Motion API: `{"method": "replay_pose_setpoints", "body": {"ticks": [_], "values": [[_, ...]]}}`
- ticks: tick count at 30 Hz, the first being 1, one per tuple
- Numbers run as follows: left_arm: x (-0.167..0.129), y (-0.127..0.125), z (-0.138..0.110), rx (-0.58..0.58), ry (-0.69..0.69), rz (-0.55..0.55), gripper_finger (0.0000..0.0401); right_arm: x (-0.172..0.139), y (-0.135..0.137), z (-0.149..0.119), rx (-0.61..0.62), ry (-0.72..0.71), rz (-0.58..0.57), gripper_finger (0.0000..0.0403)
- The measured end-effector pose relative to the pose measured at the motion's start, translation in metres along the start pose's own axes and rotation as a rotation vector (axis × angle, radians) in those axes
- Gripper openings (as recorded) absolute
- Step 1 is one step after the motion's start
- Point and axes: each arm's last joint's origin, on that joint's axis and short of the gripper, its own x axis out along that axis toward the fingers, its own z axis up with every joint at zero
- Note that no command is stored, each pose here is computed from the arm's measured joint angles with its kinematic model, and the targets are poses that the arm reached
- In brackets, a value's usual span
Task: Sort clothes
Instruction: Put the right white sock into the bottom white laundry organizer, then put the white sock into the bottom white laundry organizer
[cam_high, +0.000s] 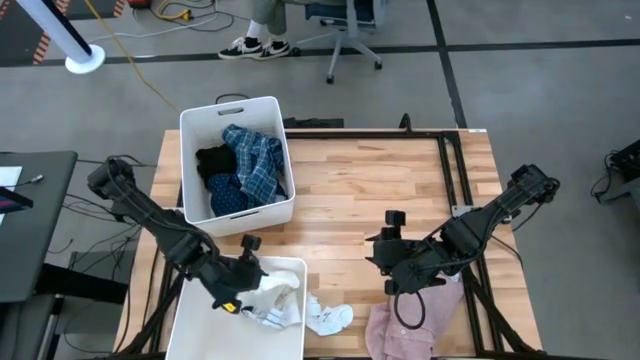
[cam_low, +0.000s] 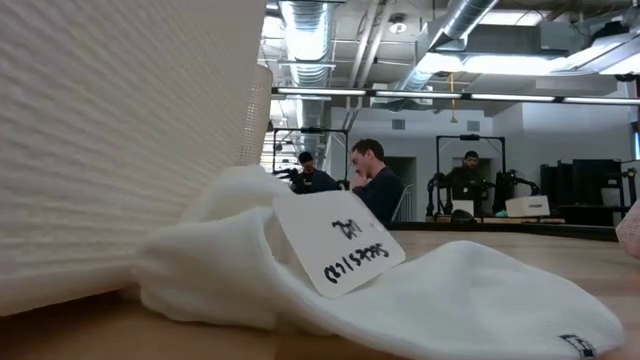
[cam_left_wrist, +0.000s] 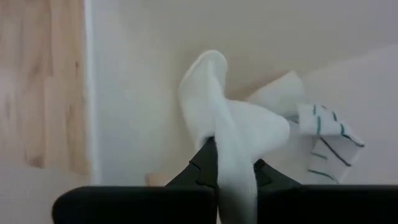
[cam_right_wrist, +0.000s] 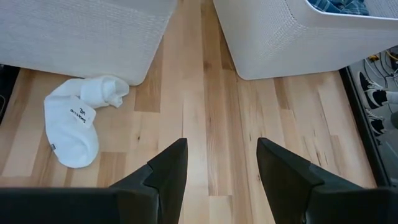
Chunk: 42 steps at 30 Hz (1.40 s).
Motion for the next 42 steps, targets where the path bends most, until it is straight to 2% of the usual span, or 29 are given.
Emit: {"method": "replay_pose_setpoints", "body": {"ticks": [10,16,24,28,37,42], "values": [[0.035,-0.002,-0.002,-0.01,0.127,-0.052,0.0034,0.007,0.004,-0.006,-0.001,0.001,0.001,0.0204],[0.04,-0.003,-0.001,-0.003,0.128,-0.058,0.0069,0.021,0.011,-0.021,-0.03,0.039,-0.007,0.0204],[0.025,0.001,0.008,-0.04,0.105,-0.107,0.0152,0.023,0.016,-0.026,-0.036,0.033,0.007,0.0204],[0.014,0.003,0.015,-0.051,0.063,-0.124,0.018,0.019,0.022,-0.025,-0.042,0.004,0.032,0.0204],[-0.006,0.005,0.026,-0.065,0.01,-0.245,0.019,0.007,0.04,-0.026,-0.064,-0.051,0.097,0.0204],[-0.017,0.002,0.036,-0.032,-0.039,-0.266,0.019,0.002,0.047,-0.027,-0.067,-0.074,0.126,0.0204]]}}
